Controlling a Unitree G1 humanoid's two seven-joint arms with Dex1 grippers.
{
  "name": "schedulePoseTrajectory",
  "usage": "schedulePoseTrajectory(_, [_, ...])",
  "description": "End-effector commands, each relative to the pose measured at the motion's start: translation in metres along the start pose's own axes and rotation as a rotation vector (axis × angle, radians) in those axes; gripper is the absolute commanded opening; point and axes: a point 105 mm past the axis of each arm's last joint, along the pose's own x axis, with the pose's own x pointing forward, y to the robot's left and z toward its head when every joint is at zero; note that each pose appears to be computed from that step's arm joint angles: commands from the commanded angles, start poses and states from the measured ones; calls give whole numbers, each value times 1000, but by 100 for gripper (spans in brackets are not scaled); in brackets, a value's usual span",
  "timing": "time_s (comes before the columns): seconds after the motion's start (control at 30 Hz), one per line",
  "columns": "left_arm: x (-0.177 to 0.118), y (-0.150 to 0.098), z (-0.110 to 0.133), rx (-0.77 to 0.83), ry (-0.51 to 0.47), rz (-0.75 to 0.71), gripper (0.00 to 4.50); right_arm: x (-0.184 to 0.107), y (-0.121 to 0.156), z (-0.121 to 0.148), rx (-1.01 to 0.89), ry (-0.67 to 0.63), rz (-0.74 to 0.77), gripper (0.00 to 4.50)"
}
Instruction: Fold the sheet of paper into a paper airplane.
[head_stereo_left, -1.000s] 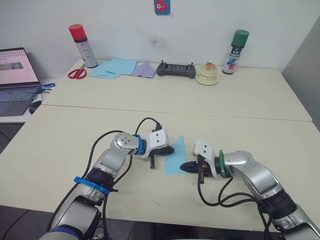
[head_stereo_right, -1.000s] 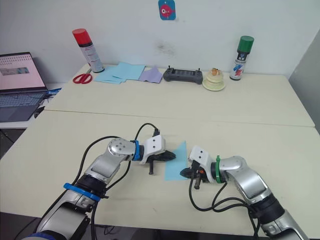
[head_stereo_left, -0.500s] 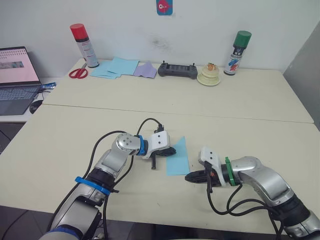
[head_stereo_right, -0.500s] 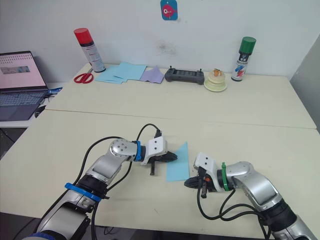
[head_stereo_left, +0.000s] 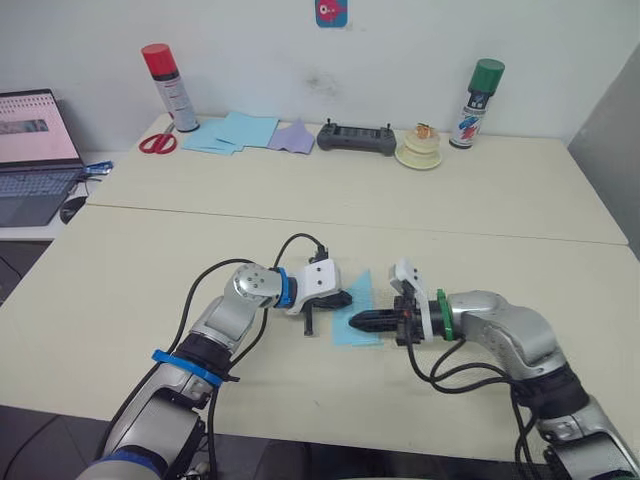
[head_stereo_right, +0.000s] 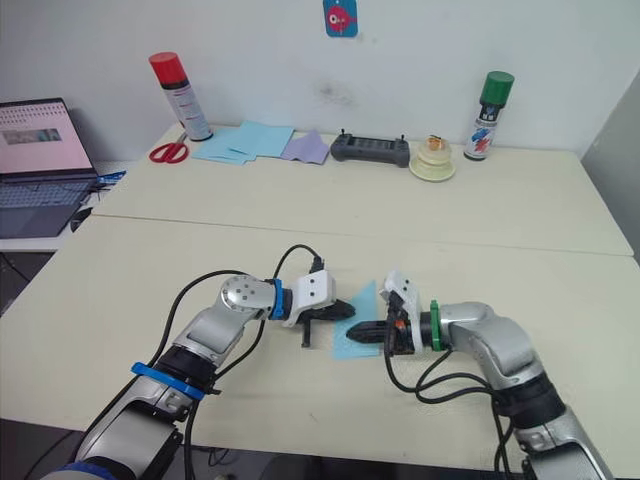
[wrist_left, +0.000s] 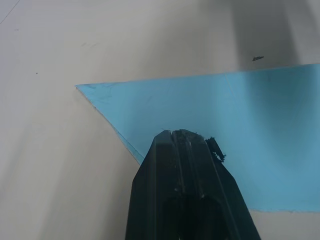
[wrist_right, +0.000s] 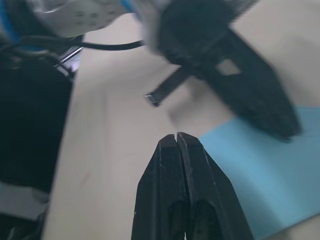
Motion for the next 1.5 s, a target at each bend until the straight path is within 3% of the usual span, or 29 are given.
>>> schedulePoseTrajectory(0.03, [5,-23,-52,-98,188,-53,0,1,-24,-7,-22,12,-132,1])
schedulePoseTrajectory(0.23, [3,-25,-53,-96,191,-56,0,-5,-35,-19,-33,27,-183,1])
schedulePoseTrajectory(0.63, [5,-25,-52,-88,191,-68,0,-20,-28,-47,-21,84,-178,1])
schedulePoseTrajectory(1.3, [5,-24,-52,-96,187,-60,0,-26,27,-97,8,269,43,1])
schedulePoseTrajectory(1.5, [5,-20,-46,-103,147,-38,0,-39,35,-83,13,234,85,1])
